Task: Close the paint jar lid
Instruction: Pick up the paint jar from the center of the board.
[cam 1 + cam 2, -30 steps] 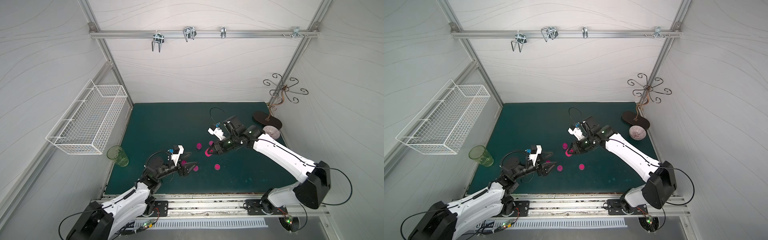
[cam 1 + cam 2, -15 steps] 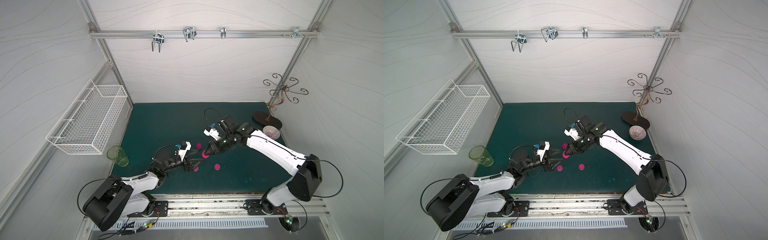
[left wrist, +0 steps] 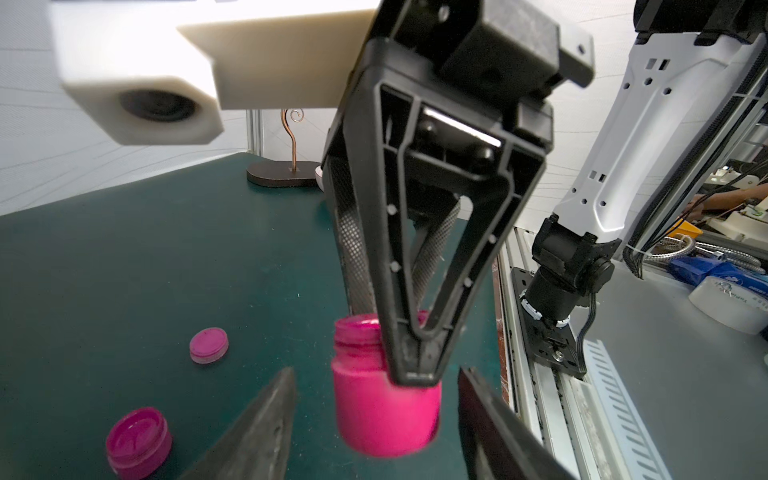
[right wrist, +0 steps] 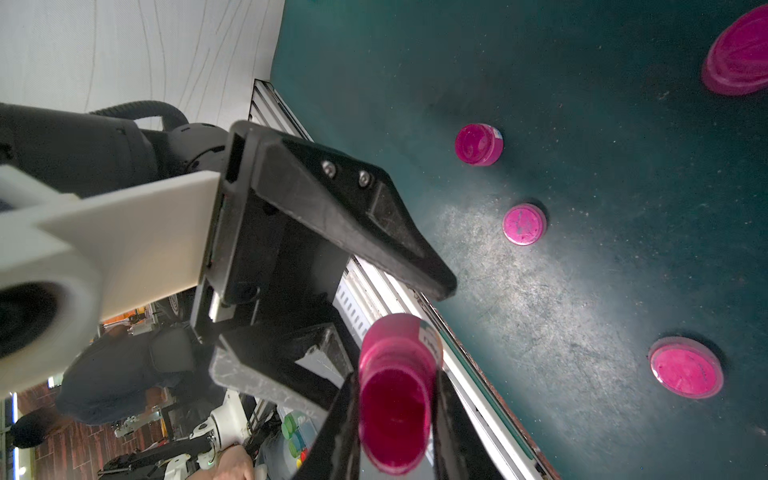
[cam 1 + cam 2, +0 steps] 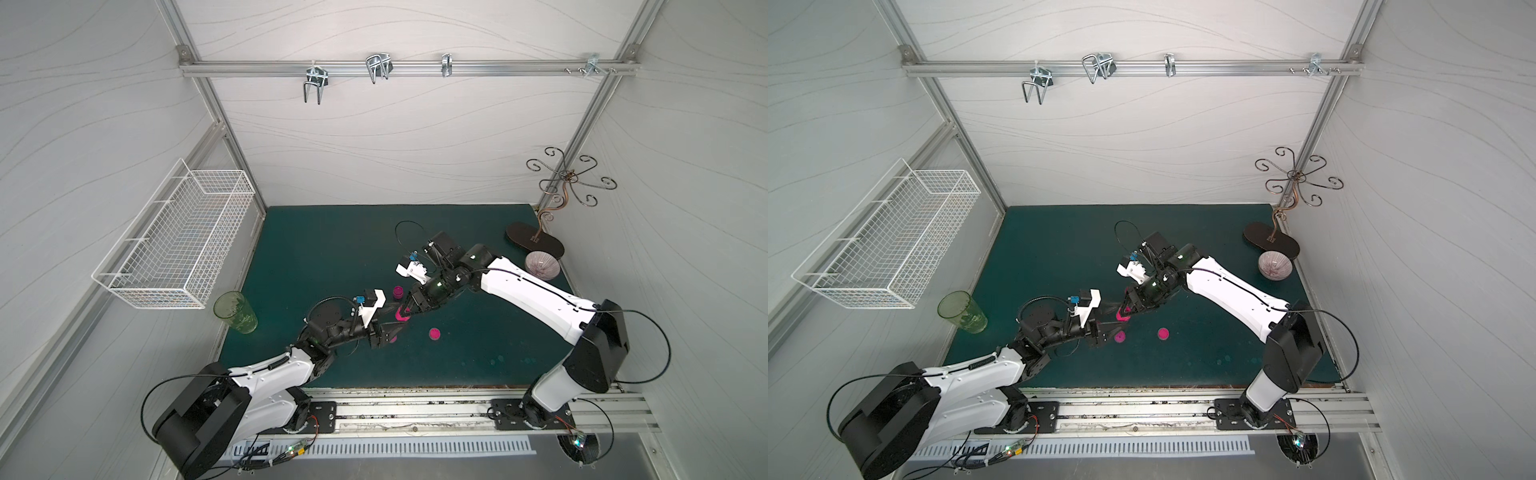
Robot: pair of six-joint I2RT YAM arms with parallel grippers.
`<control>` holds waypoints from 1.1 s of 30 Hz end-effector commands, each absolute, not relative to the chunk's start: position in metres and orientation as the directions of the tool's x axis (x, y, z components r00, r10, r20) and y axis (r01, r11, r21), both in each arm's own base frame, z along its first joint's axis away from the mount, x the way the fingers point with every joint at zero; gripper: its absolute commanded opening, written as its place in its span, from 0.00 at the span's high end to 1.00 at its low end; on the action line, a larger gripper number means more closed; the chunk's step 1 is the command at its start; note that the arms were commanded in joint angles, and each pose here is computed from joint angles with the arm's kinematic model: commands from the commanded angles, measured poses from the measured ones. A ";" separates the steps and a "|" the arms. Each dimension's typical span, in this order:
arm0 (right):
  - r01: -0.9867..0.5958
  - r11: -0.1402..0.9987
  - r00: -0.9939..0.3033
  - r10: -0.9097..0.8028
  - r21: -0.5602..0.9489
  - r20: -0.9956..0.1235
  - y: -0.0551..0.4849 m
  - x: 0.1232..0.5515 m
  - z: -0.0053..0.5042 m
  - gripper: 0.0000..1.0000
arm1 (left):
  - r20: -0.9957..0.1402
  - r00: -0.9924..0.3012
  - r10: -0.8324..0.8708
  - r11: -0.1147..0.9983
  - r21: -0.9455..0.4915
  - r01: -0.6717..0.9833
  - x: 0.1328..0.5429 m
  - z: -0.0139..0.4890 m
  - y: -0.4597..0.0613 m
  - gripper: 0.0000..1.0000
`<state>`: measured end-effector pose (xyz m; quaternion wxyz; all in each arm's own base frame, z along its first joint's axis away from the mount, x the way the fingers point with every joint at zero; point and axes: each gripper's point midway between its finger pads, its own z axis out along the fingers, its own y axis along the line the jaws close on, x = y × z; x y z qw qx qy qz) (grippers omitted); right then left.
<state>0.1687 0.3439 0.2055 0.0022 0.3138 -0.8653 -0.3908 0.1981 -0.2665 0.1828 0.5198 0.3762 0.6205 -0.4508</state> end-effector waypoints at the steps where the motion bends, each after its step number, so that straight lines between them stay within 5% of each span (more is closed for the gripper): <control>1: -0.540 0.480 -0.796 -0.558 0.691 -0.234 0.347 0.164 0.211 0.75 | -0.994 -0.107 -0.016 0.302 -0.107 0.947 0.200 0.197 -0.270 0.36; 20: -0.538 0.484 -0.790 -0.575 0.690 -0.213 0.351 0.162 0.202 0.76 | -0.993 -0.119 0.004 0.299 -0.112 0.948 0.200 0.194 -0.274 0.44; 33: -0.540 0.478 -0.785 -0.582 0.693 -0.211 0.359 0.161 0.200 0.77 | -0.992 -0.124 0.013 0.290 -0.115 0.950 0.198 0.193 -0.274 0.64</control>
